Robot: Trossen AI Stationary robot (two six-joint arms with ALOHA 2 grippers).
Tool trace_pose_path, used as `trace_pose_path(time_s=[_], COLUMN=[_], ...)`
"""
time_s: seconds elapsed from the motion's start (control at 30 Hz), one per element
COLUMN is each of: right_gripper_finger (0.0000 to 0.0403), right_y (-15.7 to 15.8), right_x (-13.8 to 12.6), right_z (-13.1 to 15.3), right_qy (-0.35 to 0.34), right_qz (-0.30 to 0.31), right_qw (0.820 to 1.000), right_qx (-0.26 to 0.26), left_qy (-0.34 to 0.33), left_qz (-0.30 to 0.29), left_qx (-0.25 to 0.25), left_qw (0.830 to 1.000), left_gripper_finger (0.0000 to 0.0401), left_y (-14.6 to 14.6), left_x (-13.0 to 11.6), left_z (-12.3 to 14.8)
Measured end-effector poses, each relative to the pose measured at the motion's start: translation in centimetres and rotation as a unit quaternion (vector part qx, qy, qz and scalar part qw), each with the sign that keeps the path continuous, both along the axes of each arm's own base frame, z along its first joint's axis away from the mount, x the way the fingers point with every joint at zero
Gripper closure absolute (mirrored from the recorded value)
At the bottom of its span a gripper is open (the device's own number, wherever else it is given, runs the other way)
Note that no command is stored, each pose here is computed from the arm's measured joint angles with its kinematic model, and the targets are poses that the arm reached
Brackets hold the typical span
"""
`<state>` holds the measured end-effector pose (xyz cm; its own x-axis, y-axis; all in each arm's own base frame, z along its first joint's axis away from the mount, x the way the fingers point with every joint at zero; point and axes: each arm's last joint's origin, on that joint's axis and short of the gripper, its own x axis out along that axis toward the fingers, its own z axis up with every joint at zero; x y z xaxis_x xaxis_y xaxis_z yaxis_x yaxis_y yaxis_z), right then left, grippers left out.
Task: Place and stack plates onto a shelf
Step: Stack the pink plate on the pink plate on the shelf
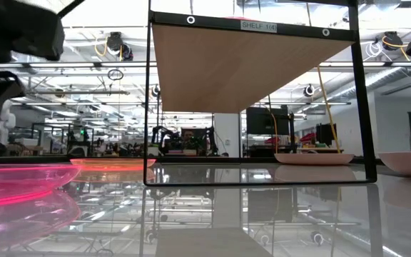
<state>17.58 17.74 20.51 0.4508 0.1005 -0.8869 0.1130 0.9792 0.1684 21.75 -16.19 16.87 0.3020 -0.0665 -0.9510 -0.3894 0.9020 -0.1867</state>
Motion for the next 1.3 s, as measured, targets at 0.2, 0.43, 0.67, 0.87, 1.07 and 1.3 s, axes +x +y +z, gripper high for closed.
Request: trace_pose_path(time_s=[0.2,0.43,0.67,0.87,1.07,1.3], right_gripper_finger=[0.0314,0.0314,0.0314,0.0314,0.0314,0.0314], right_y=[0.0,0.0,0.0,0.0,0.0,0.0], right_x=[0.0,0.0,0.0,0.0,0.0,0.0], right_z=[0.0,0.0,0.0,0.0,0.0,0.0], right_qy=[-0.001,-0.001,-0.001,-0.001,-0.001,-0.002], right_qz=[0.004,0.005,0.019,0.019,0.019,0.021], right_qw=[1.0,1.0,1.0,1.0,1.0,1.0], right_qx=[-0.002,-0.002,-0.008,-0.008,-0.008,-0.009], left_qy=[0.009,0.012,-0.003,-0.007,0.0,0.0], left_qz=[0.017,0.056,0.058,0.048,0.044,0.019], left_qx=[-0.003,-0.025,-0.052,-0.065,-0.079,-0.075], left_qw=[1.0,0.998,0.997,0.997,0.996,0.997], left_gripper_finger=[0.0194,0.0194,0.0194,0.0195,0.0253,0.0345], left_y=[0.5,1.3,1.4,1.2,1.1,1.1], left_x=[0.1,-0.5,-0.4,-0.3,-0.3,-0.3], left_z=[-0.3,-2.2,-2.8,-2.7,-2.7,-2.8])
